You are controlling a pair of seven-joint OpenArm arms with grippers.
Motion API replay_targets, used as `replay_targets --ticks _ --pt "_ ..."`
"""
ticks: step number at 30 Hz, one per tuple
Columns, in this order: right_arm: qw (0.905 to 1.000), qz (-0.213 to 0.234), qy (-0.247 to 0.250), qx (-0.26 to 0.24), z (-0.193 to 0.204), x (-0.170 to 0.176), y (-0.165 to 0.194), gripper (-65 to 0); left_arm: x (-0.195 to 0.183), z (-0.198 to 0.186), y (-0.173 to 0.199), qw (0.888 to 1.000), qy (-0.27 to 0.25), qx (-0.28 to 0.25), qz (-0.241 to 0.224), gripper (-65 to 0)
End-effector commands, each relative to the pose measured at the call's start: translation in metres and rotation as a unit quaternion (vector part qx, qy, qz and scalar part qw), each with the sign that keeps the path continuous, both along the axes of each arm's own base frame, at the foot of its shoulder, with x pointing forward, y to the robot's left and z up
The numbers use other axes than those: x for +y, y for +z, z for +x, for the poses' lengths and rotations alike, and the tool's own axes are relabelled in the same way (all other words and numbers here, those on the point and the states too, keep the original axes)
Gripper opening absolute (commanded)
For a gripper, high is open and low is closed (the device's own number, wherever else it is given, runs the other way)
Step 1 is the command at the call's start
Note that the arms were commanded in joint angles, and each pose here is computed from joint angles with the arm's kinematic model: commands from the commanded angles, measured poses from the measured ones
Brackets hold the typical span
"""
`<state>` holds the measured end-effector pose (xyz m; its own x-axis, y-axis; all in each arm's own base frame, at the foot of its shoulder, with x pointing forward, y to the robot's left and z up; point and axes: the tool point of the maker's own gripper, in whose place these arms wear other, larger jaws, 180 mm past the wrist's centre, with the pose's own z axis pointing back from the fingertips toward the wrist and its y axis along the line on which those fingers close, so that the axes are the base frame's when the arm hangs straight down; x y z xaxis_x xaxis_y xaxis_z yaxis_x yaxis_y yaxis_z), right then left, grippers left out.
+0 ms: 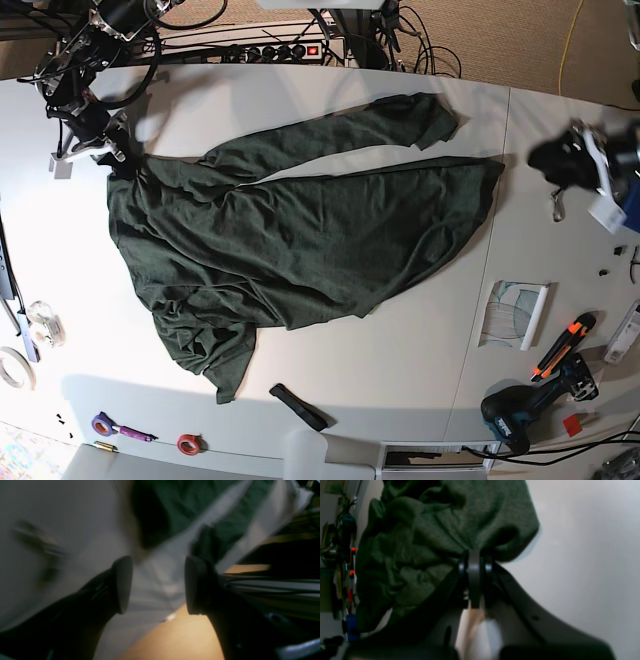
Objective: Layout the t-shirt on the table in an organized manner, then fold the t-shirt properly
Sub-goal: 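Lift the shirt with both grippers and stretch it apart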
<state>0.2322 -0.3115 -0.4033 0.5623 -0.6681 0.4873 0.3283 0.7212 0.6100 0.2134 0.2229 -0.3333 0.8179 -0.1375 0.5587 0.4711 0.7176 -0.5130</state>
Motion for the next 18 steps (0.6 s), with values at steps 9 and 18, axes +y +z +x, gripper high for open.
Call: replay_targets --ticks 9,18 --pt "0.9977 -0.019 0.038 0.053 -0.024 0.0 -0.014 -65.0 -0.045 -0.026 -0.036 0.995 0.058 0.042 -0.065 -31.3" --pt "0.997 -0.019 0.04 0.063 -0.034 0.0 -0.019 -65.0 -0.064 -0.026 -0.055 0.993 0.086 0.051 -0.064 -30.8"
